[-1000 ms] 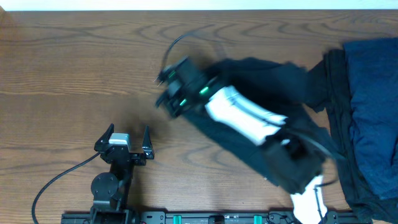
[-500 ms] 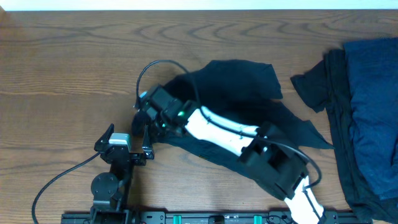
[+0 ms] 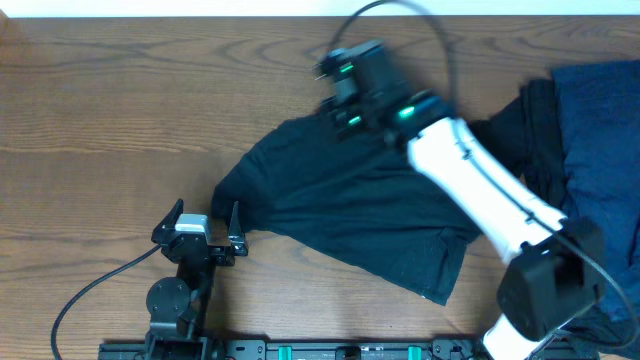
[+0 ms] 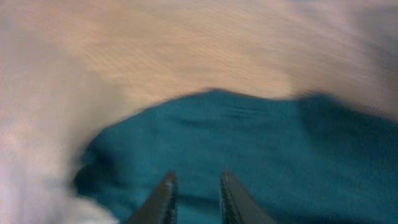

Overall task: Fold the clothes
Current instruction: 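Drag the black T-shirt leftward onto the table center with the right gripper, then pull the T-shirt shoulder up and right with the right gripper, then release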

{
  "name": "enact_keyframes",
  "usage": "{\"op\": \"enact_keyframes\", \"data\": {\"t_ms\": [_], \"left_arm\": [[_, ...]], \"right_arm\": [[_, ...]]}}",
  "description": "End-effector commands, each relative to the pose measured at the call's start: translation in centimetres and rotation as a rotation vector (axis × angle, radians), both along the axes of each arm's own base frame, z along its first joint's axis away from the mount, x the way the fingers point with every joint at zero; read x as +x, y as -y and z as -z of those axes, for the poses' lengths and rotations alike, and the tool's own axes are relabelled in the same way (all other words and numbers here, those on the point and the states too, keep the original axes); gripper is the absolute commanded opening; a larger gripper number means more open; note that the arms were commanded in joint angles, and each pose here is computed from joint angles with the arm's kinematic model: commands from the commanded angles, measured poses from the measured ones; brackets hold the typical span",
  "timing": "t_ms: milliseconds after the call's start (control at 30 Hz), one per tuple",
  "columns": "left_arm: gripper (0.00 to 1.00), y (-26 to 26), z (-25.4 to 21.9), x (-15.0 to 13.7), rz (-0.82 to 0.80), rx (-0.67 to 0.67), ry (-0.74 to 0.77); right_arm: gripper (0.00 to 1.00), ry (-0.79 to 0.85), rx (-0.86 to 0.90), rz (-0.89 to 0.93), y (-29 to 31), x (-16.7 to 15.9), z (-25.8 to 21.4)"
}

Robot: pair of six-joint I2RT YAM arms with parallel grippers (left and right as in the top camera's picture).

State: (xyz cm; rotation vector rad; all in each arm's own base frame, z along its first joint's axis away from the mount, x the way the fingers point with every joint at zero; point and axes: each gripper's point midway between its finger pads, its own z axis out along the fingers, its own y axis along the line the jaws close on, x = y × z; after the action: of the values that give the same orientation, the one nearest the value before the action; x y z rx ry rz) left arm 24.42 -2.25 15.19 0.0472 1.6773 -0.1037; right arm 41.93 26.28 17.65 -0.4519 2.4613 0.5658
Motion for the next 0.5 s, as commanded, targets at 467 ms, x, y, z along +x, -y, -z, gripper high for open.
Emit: {"op": "enact_keyframes", "data": {"t_ms": [467], "left_arm": [[0.98, 0.3, 1.4, -0.1, 0.019, 0.015, -0.042]], "right_arm": [[0.01, -0.292, -0.185, 0.367, 17.5, 5.6, 14.7]]}}
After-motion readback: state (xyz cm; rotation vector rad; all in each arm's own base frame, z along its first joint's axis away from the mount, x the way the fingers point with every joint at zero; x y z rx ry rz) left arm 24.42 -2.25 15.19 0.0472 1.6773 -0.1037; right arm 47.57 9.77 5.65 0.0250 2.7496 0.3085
